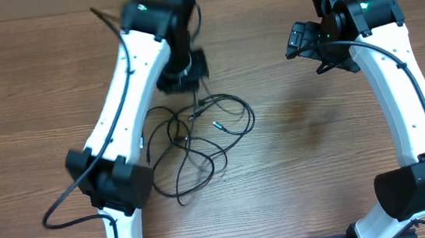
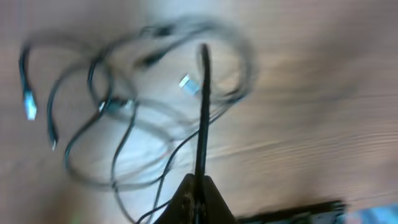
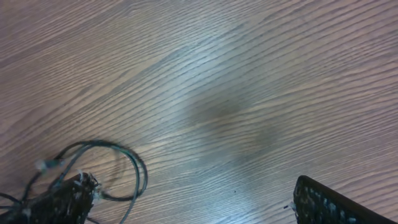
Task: Untangle cables
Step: 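Lift the grasped cable with the left gripper and carry it to the upper left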
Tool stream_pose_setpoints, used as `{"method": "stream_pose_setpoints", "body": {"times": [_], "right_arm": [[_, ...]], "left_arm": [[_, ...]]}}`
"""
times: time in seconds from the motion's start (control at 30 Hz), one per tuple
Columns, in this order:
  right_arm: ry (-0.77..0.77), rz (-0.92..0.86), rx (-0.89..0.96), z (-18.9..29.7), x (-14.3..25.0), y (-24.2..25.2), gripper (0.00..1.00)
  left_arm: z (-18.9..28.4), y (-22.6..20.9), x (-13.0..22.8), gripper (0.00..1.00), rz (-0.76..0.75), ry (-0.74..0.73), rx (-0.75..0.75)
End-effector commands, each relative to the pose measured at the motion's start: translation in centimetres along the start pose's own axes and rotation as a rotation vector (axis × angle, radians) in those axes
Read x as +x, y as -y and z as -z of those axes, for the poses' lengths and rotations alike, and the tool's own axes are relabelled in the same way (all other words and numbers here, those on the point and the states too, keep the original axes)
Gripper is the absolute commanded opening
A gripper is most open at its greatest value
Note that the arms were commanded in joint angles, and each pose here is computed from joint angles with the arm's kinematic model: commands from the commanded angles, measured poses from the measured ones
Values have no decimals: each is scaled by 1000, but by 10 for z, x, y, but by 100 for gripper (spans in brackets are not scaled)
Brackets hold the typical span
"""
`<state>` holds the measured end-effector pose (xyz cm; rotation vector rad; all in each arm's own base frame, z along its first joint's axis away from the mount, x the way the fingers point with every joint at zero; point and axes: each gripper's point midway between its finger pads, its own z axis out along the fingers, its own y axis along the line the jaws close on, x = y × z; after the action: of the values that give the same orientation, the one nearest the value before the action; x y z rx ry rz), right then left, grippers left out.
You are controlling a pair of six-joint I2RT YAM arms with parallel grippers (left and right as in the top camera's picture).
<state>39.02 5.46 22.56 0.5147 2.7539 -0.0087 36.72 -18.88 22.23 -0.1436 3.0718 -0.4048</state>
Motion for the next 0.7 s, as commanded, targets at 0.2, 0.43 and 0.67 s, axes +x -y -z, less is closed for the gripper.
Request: {"method": "stream_pose_setpoints", "body": {"times": [0.2,0.43,0.67], "right_arm": [[20,-12,6,3,-5,2,100],[19,-12,6,3,-4,2,100],[20,-13,5,3,-5,2,100]], "left_arm": [[149,68,2,4,-167,360,408],[245,90,1,4,-178,578,705],[299,84,-1,4,-14,546,956]]}}
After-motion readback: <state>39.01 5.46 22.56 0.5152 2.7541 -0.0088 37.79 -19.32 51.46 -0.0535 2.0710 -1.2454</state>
